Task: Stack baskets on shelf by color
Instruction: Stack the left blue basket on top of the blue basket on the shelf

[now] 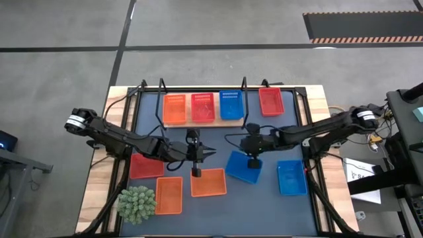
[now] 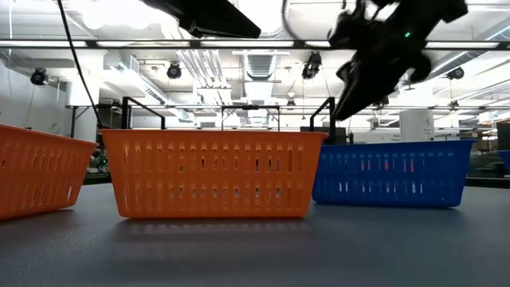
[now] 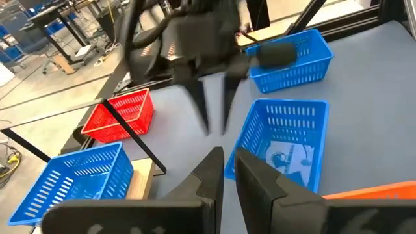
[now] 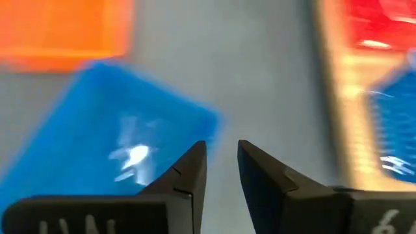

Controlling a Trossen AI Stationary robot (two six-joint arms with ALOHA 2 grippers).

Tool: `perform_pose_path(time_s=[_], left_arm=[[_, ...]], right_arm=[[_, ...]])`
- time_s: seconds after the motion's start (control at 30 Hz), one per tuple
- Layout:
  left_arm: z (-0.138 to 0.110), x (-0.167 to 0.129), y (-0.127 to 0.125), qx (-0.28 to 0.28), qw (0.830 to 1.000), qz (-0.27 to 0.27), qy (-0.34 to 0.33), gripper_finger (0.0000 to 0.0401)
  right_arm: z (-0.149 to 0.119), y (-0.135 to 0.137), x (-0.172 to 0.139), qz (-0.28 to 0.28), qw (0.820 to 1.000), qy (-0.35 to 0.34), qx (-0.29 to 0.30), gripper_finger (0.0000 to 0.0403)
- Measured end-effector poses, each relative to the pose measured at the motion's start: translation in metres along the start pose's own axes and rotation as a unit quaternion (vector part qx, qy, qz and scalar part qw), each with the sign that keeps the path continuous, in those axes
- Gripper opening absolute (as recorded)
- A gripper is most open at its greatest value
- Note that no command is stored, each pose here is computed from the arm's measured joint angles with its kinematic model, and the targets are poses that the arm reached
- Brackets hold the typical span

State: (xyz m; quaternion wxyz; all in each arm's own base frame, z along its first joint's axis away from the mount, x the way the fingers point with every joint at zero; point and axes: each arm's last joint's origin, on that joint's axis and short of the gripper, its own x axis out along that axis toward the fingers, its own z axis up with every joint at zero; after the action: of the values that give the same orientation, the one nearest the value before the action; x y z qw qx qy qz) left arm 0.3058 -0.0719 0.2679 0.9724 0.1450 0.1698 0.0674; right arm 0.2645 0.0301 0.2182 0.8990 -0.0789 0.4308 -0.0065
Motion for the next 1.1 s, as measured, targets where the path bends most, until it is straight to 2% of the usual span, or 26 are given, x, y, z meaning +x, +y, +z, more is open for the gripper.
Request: perform_pose_path(time_s=[0.07,0.13,0.2,0.37,0.47,0.63,0.83,0.97,1.1], left_arm=[[0.0,0.0,0.0,0.0,1.0,0.0,0.0,0.0022],[0.0,0.0,0.0,0.0,1.0,0.0,0.0,0.0022],[0.0,0.0,0.0,0.0,1.0,0.0,0.0,0.0022],[0.0,0.0,0.0,-0.001,1.0,0.0,-0.001,0.0022],[0.0,0.0,0.0,0.008,1.0,0.001,-0.003,0.0022],[0.001,0.0,0.001,0.011,1.0,0.001,-0.004,0.0022],[0.002,0.0,0.001,0.016,1.0,0.003,-0.011,0.0022],[0.002,0.0,0.001,0.021,1.0,0.003,-0.011,0.0022],[0.002,0.0,0.001,0.021,1.0,0.003,-0.011,0.0022]], right_arm=[[-0.002,0.005,-0.014,0.09,0.995,-0.007,-0.031,0.0087],[-0.002,0.015,-0.027,0.17,0.984,-0.023,-0.058,0.0092],[-0.003,0.027,-0.037,0.195,0.977,-0.031,-0.077,0.0093],[-0.012,0.058,-0.046,0.163,0.979,-0.005,-0.126,0.0096],[-0.02,0.071,-0.042,0.149,0.979,0.034,-0.133,0.0107],[-0.035,0.076,-0.024,0.12,0.976,0.126,-0.13,0.0137],[-0.041,0.082,-0.004,0.115,0.967,0.17,-0.153,0.0163],[-0.038,0.086,0.006,0.115,0.961,0.183,-0.17,0.0164],[-0.031,0.09,0.015,0.119,0.956,0.188,-0.189,0.0141]])
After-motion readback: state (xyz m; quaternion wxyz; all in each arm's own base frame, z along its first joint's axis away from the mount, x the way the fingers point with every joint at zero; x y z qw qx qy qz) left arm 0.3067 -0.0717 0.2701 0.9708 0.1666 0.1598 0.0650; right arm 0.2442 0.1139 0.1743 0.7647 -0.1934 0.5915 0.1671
